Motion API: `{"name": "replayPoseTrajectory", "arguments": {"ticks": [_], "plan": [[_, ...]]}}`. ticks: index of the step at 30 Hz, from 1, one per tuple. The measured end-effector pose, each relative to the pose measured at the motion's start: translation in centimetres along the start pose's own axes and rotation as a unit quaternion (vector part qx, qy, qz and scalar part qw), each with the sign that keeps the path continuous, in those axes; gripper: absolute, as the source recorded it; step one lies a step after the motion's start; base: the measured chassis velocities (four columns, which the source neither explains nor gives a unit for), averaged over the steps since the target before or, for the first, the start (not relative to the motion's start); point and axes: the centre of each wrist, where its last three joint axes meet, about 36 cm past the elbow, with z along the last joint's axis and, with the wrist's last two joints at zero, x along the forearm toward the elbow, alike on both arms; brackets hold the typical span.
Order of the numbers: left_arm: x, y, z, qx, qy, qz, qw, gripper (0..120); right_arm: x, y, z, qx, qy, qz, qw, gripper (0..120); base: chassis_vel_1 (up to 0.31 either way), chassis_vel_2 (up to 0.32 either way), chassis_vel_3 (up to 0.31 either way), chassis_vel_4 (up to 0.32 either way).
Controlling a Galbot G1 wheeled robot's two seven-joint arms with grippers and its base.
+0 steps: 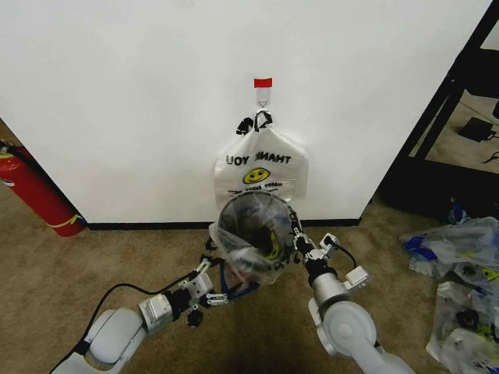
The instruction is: Pick up the garbage bag from the wall and place it over the trash bin.
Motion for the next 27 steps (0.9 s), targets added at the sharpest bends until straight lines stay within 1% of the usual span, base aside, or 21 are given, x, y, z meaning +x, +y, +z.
{"name": "replayPoseTrajectory", "arguments": {"ticks": [3,6,7,9,11,13,14,15,16,18,22,25,27], "plan": [[-0.2,0.2,0.4,0.004,-0.001,-0.012,0.9999,95,0.4,0.2,-0.2,0.003,0.001,0.001,1.000,1,0.000,0.000,0.000,0.000],[-0.2,-0.1,0.3,0.019,-0.022,0.002,0.9996,92,0.4,0.3,-0.4,0.003,0.000,0.003,1.000,1,0.000,0.000,0.000,0.000],[-0.2,-0.1,0.3,0.019,-0.022,0.002,0.9996,92,0.4,0.3,-0.4,0.003,0.000,0.003,1.000,1,0.000,0.000,0.000,0.000],[-0.1,-0.1,0.1,0.023,-0.046,0.030,0.9982,91,0.3,0.3,-0.4,0.003,-0.001,0.003,1.000,1,0.000,0.000,0.000,0.000],[0.1,0.4,0.0,0.009,-0.065,0.064,0.9958,90,0.0,0.1,-0.5,0.004,-0.002,0.006,1.000,1,0.000,0.000,0.000,0.000],[0.3,0.8,-0.3,-0.008,-0.072,0.084,0.9938,91,-0.3,0.0,-0.4,0.005,-0.003,0.010,1.000,1,0.000,0.000,0.000,0.000],[0.3,0.8,-0.3,-0.008,-0.072,0.084,0.9938,91,-0.3,0.0,-0.4,0.005,-0.003,0.010,1.000,1,0.000,0.000,0.000,0.000],[0.5,1.0,-0.5,-0.017,-0.075,0.093,0.9926,91,-0.6,-0.2,-0.4,0.006,-0.004,0.013,1.000,1,0.000,0.000,0.000,0.000],[0.8,1.1,-0.7,-0.026,-0.079,0.101,0.9914,94,-0.8,-0.3,-0.3,0.007,-0.005,0.016,1.000,1,0.000,0.000,0.000,0.000],[1.1,1.3,-0.8,-0.034,-0.082,0.104,0.9906,96,-1.0,-0.4,-0.2,0.008,-0.005,0.017,1.000,1,0.000,0.000,0.000,0.000],[2.1,2.4,-1.0,-0.044,-0.087,0.099,0.9903,98,-1.2,-0.7,-0.1,0.011,-0.005,0.021,1.000,1,0.000,0.000,0.000,0.000],[2.5,2.9,-0.9,-0.042,-0.088,0.089,0.9912,99,-1.1,-0.8,-0.1,0.009,-0.004,0.023,1.000,1,0.000,0.000,0.000,0.000],[2.7,3.2,-0.5,-0.030,-0.091,0.075,0.9926,99,-1.1,-0.7,0.1,0.005,0.000,0.030,1.000,1,0.000,0.000,0.000,0.000]]}}
